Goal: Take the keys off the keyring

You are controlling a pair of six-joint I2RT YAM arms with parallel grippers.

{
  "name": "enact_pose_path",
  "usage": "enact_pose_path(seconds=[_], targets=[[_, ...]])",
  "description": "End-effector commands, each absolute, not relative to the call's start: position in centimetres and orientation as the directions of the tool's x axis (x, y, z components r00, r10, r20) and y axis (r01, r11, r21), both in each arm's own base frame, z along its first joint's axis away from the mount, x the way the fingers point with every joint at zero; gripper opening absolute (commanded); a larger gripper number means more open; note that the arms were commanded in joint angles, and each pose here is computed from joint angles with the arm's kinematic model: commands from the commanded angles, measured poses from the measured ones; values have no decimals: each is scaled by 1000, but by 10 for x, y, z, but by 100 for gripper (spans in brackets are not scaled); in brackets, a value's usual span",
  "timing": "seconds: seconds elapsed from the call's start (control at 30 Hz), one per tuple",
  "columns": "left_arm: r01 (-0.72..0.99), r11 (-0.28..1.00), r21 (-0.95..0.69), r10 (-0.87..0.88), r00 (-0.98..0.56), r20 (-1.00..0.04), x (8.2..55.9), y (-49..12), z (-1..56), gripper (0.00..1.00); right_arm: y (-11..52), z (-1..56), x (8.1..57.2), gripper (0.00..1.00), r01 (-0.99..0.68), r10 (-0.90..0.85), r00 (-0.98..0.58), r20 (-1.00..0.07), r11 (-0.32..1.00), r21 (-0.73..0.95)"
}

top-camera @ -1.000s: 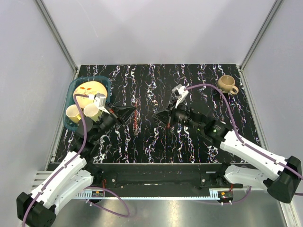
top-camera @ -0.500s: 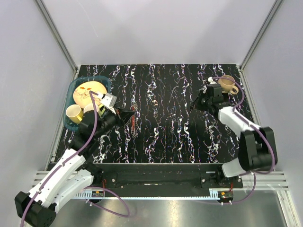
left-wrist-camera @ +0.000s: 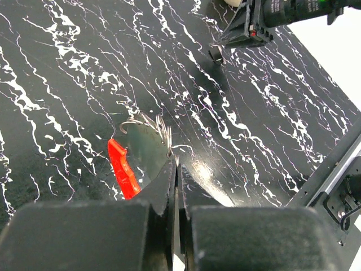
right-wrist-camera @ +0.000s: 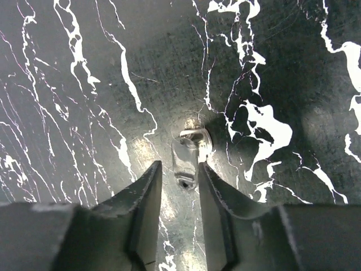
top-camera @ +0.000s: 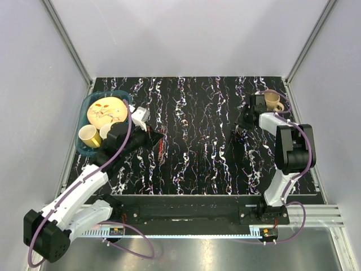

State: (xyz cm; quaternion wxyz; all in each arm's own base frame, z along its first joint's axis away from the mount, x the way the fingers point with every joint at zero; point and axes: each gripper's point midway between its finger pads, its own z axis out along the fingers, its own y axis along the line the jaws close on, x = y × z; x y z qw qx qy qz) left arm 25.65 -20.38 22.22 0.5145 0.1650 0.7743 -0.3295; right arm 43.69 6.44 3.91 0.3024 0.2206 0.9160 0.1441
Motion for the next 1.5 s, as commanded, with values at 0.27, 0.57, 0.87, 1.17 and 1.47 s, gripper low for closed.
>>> enact_pose_path(seconds=[0.27, 0.57, 0.87, 1.17, 1.47], targets=[[556, 776, -297, -17, -453, -891, 310, -219, 238, 0, 67, 124, 433, 100, 208, 450, -673, -587, 877, 433], [423, 877, -228, 66, -577, -814, 357, -215, 179, 0, 119, 170, 369, 100, 9, 357, -722, -593, 862, 508], [292, 946, -142, 100, -677, -729, 391, -204, 128, 0, 154, 234, 308, 100, -186, 355, -671, -651, 770, 611], [271, 931, -245, 45, -751, -659, 386, -221, 113, 33, 139, 250, 290, 100, -165, 356, -639, -682, 802, 574], [468, 794, -389, -34, -604, -796, 358, -246, 227, 99, 140, 286, 277, 100, -229, 350, -599, -720, 787, 573]])
